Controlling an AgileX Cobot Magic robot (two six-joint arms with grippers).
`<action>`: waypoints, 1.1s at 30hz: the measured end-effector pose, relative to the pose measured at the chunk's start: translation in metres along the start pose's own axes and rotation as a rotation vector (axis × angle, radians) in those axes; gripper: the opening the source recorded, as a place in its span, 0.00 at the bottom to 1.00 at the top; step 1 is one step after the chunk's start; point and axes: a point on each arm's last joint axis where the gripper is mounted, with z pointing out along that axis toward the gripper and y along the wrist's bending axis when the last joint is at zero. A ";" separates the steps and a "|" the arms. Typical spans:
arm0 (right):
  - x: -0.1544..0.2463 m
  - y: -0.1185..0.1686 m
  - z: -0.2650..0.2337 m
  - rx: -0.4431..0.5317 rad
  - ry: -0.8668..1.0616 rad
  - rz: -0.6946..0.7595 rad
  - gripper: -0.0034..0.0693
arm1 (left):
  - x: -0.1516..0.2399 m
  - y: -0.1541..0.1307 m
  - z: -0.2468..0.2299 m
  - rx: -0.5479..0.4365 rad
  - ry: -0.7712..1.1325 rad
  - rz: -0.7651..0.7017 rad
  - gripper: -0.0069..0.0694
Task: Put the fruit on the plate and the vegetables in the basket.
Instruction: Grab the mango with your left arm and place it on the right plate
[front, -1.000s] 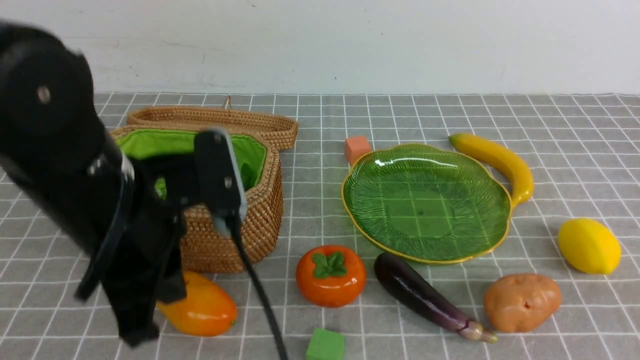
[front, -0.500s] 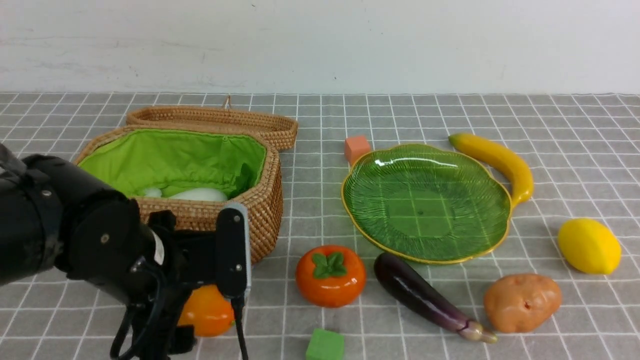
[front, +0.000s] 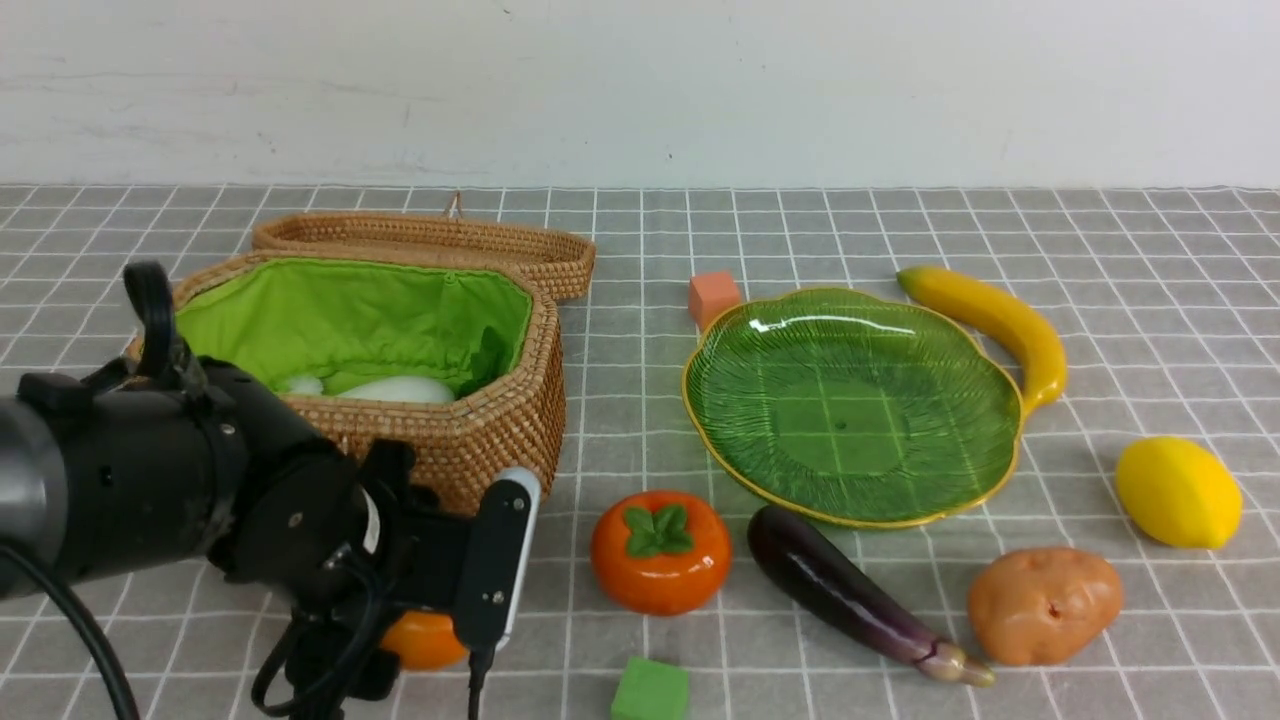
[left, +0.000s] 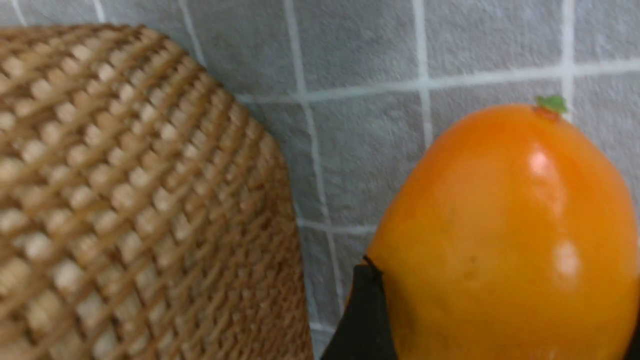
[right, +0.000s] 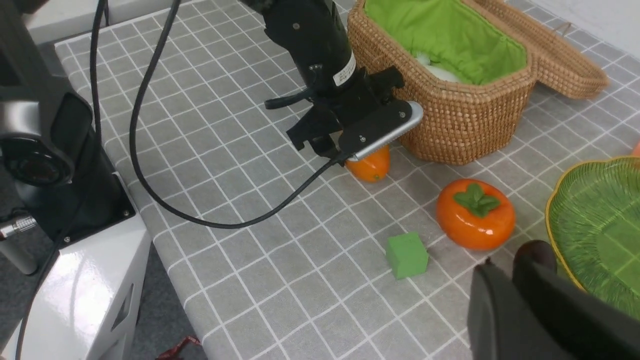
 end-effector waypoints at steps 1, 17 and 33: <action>0.000 0.000 0.000 -0.001 0.001 0.000 0.14 | 0.000 0.000 0.000 -0.003 -0.002 -0.001 0.84; 0.000 0.000 0.000 -0.002 0.004 0.000 0.14 | 0.001 -0.009 0.015 0.101 0.033 -0.044 0.78; 0.008 -0.020 -0.003 0.230 0.070 0.195 0.15 | -0.062 0.028 -0.085 0.034 -0.408 -0.632 0.77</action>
